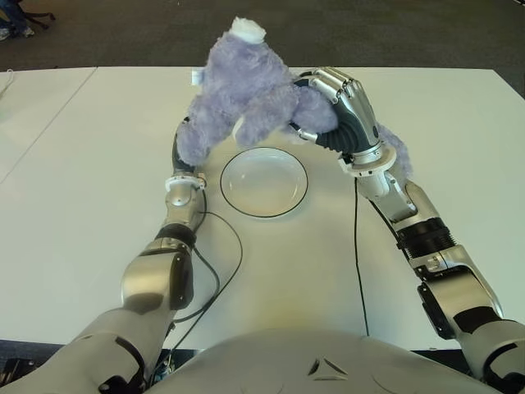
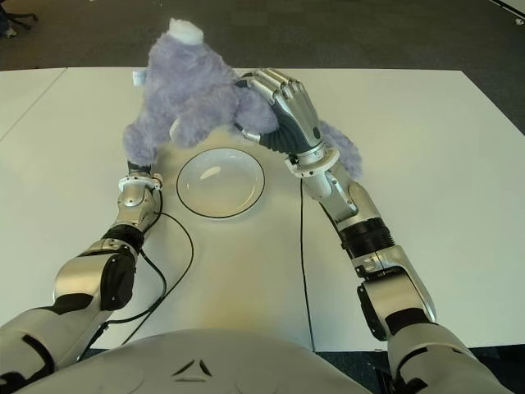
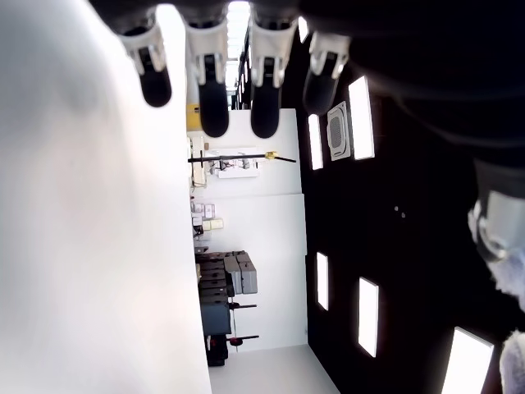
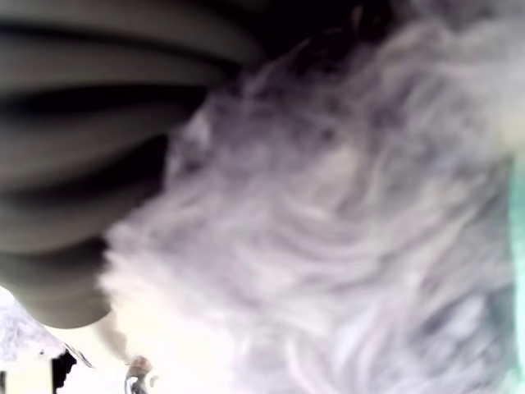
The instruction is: Put the doll into the plate.
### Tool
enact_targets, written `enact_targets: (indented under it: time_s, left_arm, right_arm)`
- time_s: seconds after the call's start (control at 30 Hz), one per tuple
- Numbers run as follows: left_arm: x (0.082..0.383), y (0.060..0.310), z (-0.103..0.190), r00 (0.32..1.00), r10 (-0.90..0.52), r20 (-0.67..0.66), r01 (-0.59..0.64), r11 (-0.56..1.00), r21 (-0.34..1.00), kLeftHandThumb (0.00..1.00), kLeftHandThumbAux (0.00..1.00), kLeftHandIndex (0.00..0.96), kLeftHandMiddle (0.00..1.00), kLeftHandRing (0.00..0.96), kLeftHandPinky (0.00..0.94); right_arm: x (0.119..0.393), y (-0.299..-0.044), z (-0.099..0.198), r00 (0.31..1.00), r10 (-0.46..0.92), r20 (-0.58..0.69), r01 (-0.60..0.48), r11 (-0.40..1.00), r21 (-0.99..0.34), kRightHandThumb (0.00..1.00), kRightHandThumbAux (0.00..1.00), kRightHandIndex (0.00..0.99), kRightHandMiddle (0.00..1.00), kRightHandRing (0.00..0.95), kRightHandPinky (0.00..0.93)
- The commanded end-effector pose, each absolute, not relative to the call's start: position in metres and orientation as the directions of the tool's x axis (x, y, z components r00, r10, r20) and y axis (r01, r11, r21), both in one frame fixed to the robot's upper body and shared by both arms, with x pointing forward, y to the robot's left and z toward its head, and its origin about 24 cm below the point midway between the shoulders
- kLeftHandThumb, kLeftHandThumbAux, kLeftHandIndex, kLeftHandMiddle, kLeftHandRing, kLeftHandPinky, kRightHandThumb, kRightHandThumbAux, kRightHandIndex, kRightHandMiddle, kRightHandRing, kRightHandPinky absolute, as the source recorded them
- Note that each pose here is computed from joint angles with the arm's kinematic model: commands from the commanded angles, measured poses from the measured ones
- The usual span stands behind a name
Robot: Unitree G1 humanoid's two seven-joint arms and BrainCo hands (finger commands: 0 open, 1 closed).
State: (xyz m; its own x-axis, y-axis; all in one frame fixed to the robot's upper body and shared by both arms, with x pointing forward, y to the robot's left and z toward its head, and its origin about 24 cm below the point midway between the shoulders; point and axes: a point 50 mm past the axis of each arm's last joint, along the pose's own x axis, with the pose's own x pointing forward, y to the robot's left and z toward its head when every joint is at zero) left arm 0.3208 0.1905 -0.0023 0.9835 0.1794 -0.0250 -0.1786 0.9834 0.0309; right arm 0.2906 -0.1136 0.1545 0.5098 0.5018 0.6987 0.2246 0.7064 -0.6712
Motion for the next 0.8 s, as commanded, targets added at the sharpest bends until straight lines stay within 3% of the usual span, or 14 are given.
enact_targets:
  time_s: [0.03,0.17,0.33,0.5,0.8]
  left_arm:
    - [0.239,0.171,-0.097,0.857,0.182,-0.482,-0.203,0.979,0.009,0.000,0.431,0.131,0.174,0.155,0.066]
    - [0.240,0.171,-0.097,0.858,0.183,-0.481,-0.198,0.980,0.020,0.000,0.421,0.129,0.166,0.150,0.075]
    - [0.241,0.171,-0.097,0.857,0.181,-0.482,-0.192,0.981,0.026,0.000,0.435,0.145,0.185,0.175,0.166]
    - [0.240,0.170,-0.097,0.859,0.179,-0.480,-0.192,0.981,0.023,0.000,0.437,0.130,0.170,0.158,0.132]
    - [0.241,0.169,-0.096,0.860,0.178,-0.479,-0.190,0.982,0.023,0.000,0.450,0.102,0.138,0.129,0.139]
  right_arm:
    - [0.277,-0.113,0.154,0.495,0.541,0.679,0.158,0.713,-0.683,0.413,0.736,0.760,0.882,0.880,0.875]
    - [0.272,-0.111,0.154,0.494,0.559,0.665,0.134,0.707,-0.694,0.402,0.746,0.759,0.881,0.879,0.874]
    - [0.266,-0.109,0.152,0.483,0.589,0.648,0.117,0.689,-0.715,0.394,0.775,0.753,0.878,0.882,0.880]
    - [0.262,-0.107,0.146,0.487,0.607,0.629,0.103,0.675,-0.731,0.417,0.769,0.756,0.888,0.889,0.888]
    - [0.261,-0.105,0.117,0.578,0.636,0.511,0.007,0.622,-0.783,0.433,0.760,0.767,0.905,0.898,0.906]
